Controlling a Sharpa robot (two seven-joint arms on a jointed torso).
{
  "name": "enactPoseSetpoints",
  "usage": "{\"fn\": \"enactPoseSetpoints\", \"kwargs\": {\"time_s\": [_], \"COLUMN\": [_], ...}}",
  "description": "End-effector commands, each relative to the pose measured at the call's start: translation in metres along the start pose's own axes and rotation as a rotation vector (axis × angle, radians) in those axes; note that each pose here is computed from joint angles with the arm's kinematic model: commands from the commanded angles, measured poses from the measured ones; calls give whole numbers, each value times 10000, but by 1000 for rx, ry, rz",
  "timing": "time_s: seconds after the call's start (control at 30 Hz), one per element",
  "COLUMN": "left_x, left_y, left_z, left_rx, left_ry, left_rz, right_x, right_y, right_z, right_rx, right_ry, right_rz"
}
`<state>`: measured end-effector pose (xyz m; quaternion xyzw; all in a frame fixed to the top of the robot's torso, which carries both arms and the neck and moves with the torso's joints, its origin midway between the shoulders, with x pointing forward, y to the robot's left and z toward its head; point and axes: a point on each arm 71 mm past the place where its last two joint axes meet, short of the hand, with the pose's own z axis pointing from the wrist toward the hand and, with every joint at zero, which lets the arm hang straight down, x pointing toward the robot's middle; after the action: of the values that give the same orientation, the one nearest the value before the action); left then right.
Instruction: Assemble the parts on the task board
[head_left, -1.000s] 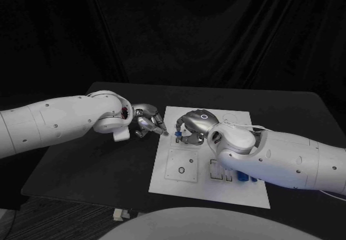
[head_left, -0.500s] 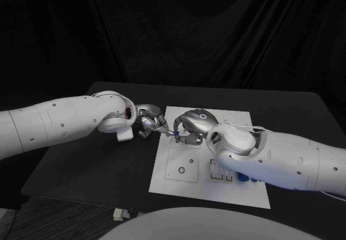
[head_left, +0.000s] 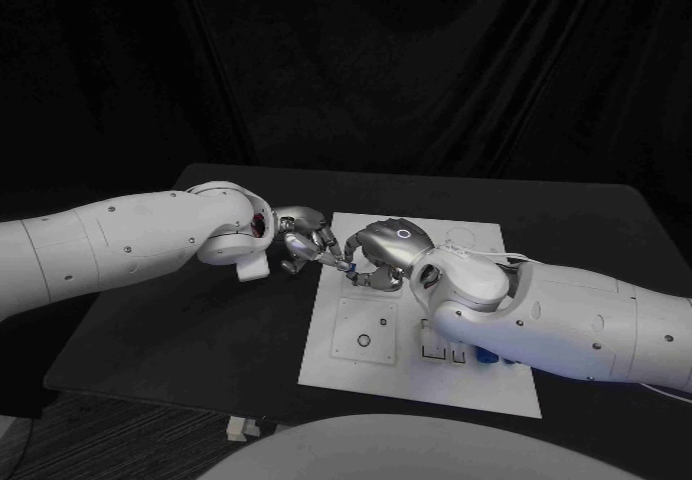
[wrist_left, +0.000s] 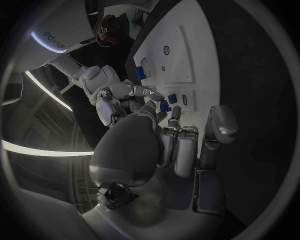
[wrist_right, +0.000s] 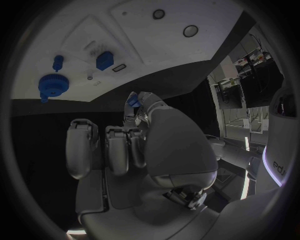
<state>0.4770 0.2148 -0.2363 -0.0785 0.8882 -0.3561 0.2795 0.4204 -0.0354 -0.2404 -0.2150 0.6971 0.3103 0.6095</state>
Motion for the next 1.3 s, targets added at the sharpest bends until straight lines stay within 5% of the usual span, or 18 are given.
{"fn": "enactPoseSetpoints", "kwargs": {"time_s": [0.03,1.3], "left_x": [16,16], "left_y": [-40,-89], "left_z": [8,64], "left_rx": [49,96], "left_ry": [7,-30], "left_rz": [-9,-10], "right_x": [-12,-10], "right_y": [17,39], "right_z": [6,15], "right_rx": [-11,-10], "right_ry": [-5,-2], "right_rz": [-2,-2]}}
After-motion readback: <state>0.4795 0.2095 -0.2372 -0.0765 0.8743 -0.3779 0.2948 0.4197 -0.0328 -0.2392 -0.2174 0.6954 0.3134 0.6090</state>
